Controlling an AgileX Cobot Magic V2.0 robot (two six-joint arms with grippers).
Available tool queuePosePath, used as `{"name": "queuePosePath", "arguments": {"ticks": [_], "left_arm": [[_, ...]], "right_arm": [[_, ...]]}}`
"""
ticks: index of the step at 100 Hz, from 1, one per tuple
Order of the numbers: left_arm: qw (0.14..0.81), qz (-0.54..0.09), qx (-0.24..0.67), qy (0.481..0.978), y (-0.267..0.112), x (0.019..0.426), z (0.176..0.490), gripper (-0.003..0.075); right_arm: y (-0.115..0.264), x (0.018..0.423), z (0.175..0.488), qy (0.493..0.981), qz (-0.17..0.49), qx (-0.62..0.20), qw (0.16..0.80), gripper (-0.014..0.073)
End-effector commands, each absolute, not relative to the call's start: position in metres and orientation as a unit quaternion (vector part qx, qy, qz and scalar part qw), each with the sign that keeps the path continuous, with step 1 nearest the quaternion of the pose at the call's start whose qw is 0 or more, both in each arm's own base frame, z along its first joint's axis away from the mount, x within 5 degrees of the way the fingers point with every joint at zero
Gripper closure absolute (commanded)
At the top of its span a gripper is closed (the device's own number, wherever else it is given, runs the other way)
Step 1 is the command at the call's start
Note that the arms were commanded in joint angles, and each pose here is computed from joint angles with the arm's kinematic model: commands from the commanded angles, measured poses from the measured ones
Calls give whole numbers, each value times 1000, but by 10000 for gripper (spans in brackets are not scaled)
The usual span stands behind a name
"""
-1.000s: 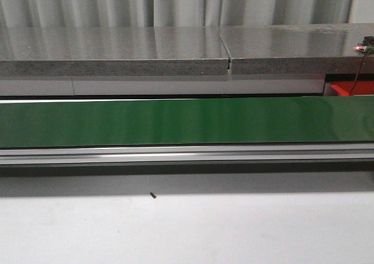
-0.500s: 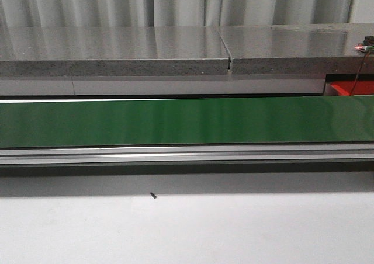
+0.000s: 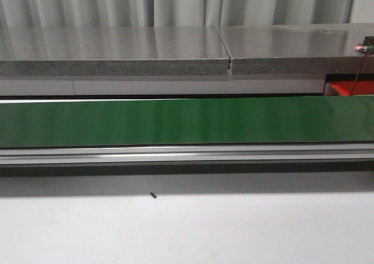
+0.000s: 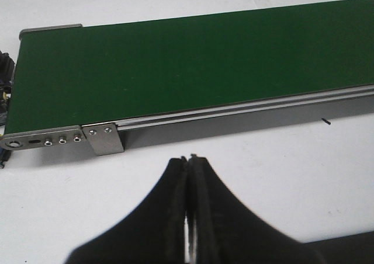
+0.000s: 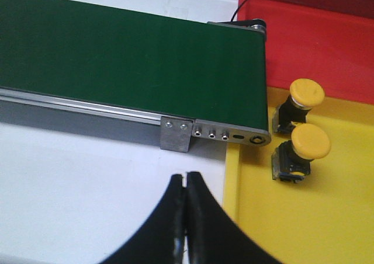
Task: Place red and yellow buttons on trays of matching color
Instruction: 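Move the left gripper over the red buttons beside the belt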
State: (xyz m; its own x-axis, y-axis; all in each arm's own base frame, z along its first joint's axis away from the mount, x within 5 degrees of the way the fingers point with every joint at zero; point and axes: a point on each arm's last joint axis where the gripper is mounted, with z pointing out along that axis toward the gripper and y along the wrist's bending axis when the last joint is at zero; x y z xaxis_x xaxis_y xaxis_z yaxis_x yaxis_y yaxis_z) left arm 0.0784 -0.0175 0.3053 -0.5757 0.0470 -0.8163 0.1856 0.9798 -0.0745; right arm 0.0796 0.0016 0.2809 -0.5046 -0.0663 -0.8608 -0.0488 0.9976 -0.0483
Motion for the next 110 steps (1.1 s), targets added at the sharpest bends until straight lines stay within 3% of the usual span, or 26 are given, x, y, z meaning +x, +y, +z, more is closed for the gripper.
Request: {"name": "queuePosePath", "arguments": {"ticks": [1, 35, 71, 95, 103, 110], "left_arm": [[494, -84, 61, 863, -19, 82, 318, 741], [481, -67, 50, 873, -14, 90, 315, 741], [455, -24, -45, 889, 12, 129, 306, 741], [453, -5, -119, 884, 36, 149, 321, 738], [452, 4, -137, 881, 45, 156, 327, 697], [451, 10, -150, 880, 52, 161, 330, 601]], "right_arm": [[1, 83, 293, 847, -12, -29, 531, 661], [1, 83, 293, 847, -12, -29, 531, 661], [1, 83, 293, 847, -12, -29, 531, 661], [1, 83, 293, 847, -12, -29, 531, 661], [1, 83, 293, 847, -12, -29, 531, 661], [1, 83, 293, 847, -12, -29, 531, 661]]}}
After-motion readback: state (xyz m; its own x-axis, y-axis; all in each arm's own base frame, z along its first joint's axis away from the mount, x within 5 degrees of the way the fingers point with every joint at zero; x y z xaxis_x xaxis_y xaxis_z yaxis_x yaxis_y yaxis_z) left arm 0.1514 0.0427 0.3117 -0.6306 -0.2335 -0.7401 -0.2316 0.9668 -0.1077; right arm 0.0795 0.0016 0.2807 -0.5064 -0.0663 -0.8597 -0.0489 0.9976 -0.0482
